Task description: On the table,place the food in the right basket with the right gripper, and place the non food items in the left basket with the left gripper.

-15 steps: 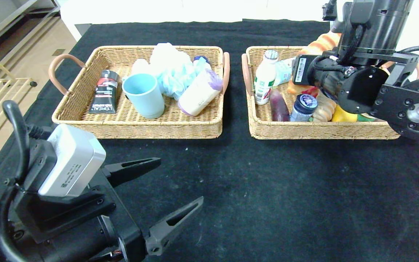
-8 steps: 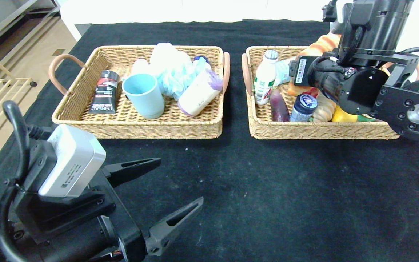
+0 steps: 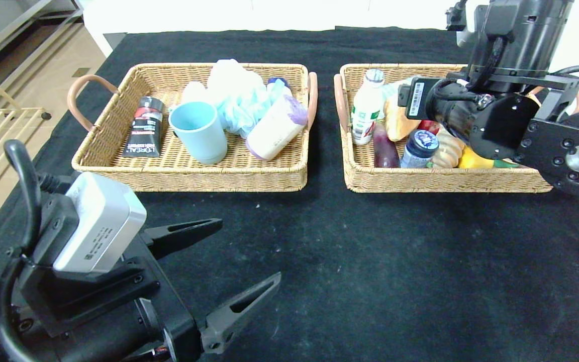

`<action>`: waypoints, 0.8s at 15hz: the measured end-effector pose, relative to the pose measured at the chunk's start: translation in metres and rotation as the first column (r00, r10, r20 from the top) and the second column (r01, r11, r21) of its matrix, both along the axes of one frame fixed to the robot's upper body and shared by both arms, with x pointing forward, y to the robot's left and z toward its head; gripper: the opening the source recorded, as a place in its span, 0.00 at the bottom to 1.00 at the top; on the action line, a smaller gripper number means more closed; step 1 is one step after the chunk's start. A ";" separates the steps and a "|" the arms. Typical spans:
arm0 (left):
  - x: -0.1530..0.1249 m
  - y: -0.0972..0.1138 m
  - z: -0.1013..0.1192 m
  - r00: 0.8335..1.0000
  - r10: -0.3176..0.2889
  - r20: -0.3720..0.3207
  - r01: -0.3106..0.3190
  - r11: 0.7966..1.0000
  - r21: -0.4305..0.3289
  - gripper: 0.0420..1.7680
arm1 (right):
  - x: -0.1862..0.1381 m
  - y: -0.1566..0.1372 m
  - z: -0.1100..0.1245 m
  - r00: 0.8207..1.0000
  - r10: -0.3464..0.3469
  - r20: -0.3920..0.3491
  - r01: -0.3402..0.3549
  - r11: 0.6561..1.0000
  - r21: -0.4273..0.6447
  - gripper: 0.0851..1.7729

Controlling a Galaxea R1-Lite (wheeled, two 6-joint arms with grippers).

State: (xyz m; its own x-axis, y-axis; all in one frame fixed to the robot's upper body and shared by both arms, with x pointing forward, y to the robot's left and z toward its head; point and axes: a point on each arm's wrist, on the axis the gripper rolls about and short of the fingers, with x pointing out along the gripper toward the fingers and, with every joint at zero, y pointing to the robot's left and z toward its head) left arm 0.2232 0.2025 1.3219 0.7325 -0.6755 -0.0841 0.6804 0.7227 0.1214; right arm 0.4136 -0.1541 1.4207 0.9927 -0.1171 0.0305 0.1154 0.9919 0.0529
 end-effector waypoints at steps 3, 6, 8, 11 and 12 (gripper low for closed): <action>0.000 0.000 0.000 1.000 0.002 0.000 -0.002 1.000 -0.001 0.97 | -0.008 -0.001 -0.002 1.000 0.012 -0.014 -0.012 1.000 -0.019 0.94; -0.001 0.002 0.001 1.000 0.015 0.002 -0.015 1.000 -0.008 0.97 | -0.027 -0.004 -0.008 0.998 0.046 -0.043 -0.048 0.998 -0.045 0.95; 0.000 0.009 0.002 0.999 0.045 0.008 -0.045 0.999 -0.015 0.97 | -0.047 -0.010 -0.010 0.992 0.110 -0.060 -0.113 0.992 -0.056 0.95; 0.000 0.029 0.005 0.991 0.134 0.023 -0.133 0.991 -0.030 0.97 | -0.082 -0.028 -0.013 0.966 0.246 -0.083 -0.253 0.964 -0.086 0.95; -0.001 0.036 0.007 0.986 0.166 0.033 -0.164 0.986 -0.039 0.97 | -0.092 -0.035 -0.016 0.955 0.283 -0.091 -0.291 0.952 -0.092 0.95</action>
